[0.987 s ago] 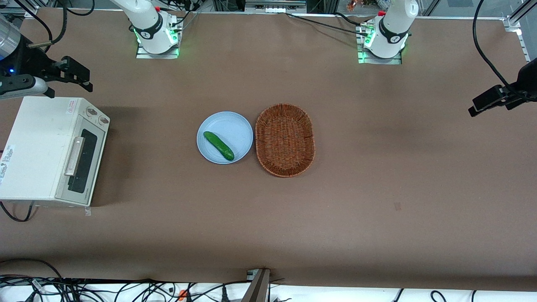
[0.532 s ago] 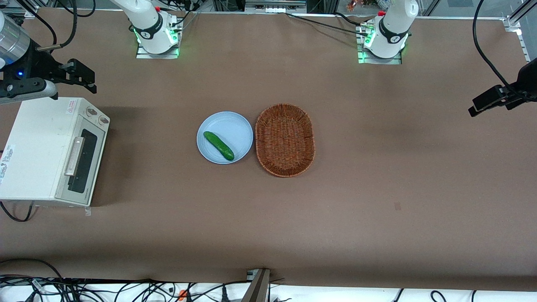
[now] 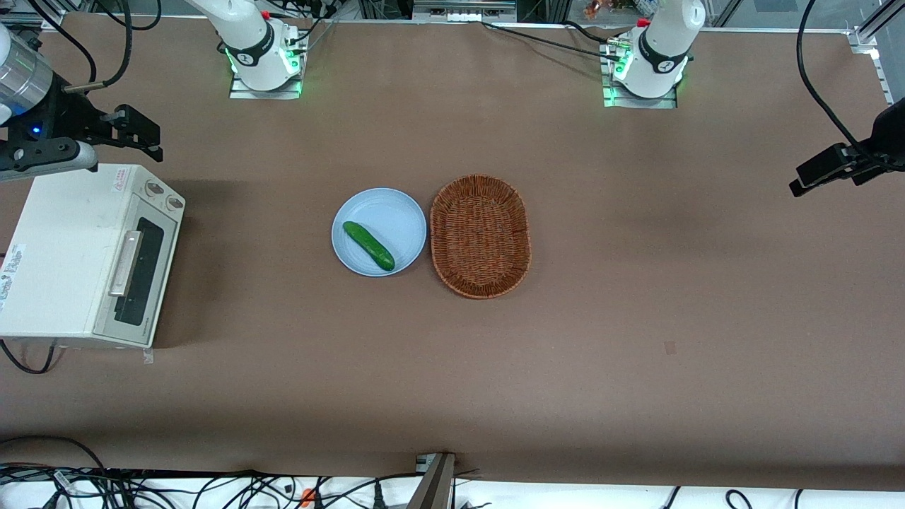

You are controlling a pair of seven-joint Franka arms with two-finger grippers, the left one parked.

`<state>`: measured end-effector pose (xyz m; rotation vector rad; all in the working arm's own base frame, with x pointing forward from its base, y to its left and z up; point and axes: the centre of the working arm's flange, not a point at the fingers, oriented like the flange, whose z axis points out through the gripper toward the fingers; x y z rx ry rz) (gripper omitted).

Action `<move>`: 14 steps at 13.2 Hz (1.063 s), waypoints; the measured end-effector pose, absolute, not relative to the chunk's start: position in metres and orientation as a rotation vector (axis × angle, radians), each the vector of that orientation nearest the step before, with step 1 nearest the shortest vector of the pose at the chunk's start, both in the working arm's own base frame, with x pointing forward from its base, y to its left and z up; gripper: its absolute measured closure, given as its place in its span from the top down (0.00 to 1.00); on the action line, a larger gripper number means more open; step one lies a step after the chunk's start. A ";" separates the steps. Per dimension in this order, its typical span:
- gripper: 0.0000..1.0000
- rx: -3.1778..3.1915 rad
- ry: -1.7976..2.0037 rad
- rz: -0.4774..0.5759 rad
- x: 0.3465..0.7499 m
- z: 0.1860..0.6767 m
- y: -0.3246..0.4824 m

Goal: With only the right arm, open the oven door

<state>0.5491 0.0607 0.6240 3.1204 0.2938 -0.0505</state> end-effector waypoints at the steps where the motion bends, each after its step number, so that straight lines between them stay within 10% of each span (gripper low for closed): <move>1: 1.00 3.120 0.292 -0.051 0.549 0.624 0.060; 10: 0.95 3.074 0.246 -0.128 0.608 0.528 0.013; 14: 0.45 3.037 0.244 -0.156 0.643 0.452 -0.029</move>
